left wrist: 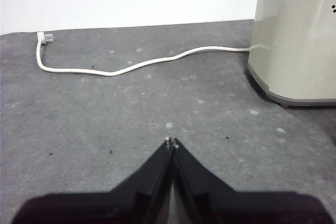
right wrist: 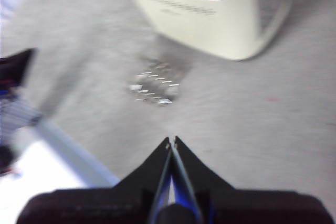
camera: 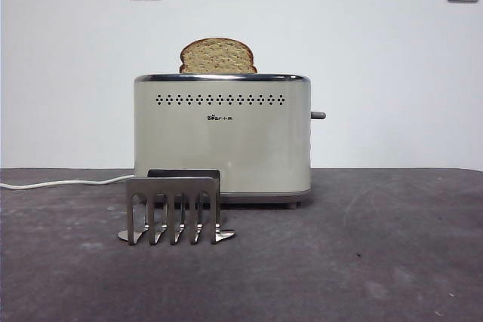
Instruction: Pick up a slice of bread from the rack,put the bread on the toaster,press the button
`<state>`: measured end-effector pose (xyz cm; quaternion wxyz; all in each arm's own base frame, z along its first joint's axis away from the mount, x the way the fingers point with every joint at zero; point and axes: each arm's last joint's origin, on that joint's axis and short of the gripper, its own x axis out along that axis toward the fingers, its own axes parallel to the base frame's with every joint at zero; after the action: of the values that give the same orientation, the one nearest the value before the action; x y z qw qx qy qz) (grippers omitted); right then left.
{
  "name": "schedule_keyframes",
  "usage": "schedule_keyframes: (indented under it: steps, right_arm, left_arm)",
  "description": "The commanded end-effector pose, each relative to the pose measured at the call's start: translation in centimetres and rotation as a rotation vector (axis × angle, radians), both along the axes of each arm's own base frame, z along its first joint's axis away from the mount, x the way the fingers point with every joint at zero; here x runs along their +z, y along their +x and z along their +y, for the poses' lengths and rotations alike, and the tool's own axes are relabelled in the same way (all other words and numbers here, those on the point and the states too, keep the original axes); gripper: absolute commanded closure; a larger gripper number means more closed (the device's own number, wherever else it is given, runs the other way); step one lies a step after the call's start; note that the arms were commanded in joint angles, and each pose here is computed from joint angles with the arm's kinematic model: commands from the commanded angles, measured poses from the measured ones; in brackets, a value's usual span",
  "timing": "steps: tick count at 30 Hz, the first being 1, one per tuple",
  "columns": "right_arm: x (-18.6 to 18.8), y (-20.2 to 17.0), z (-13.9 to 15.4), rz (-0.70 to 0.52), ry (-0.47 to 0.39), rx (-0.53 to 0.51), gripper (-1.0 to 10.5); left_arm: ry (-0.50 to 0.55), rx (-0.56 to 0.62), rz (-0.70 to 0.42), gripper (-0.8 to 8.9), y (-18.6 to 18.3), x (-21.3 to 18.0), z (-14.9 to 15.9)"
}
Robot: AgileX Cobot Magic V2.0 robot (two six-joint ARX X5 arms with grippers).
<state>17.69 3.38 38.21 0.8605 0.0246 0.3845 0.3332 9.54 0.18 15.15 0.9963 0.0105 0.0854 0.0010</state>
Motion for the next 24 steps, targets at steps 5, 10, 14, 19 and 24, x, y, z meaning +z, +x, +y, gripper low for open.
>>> schedule_keyframes:
  steps: [5, 10, 14, 19, 24]
  right_arm:
    - [2.6, -3.0, -0.8, -0.326, 0.029, -0.157, 9.5]
    - [1.3, -4.9, -1.9, -0.481, 0.006, -0.37, 9.5]
    - [-2.1, -5.6, -2.4, -0.569, 0.042, -0.474, 9.5]
    - [-6.9, -6.6, -2.5, -0.697, 0.071, -0.485, 9.5]
    - [-11.3, -7.2, -2.5, -0.717, 0.075, -0.485, 9.5]
  left_arm:
    - [-0.007, -0.001, 0.008, 8.17, 0.1, -0.4, 0.0]
    - [-0.007, -0.001, 0.008, 8.17, 0.1, -0.4, 0.0]
    - [-0.007, -0.001, 0.008, 8.17, 0.1, -0.4, 0.0]
    - [-0.007, -0.001, 0.008, 8.17, 0.1, -0.4, 0.0]
    - [-0.007, -0.001, 0.008, 8.17, 0.1, -0.4, 0.0]
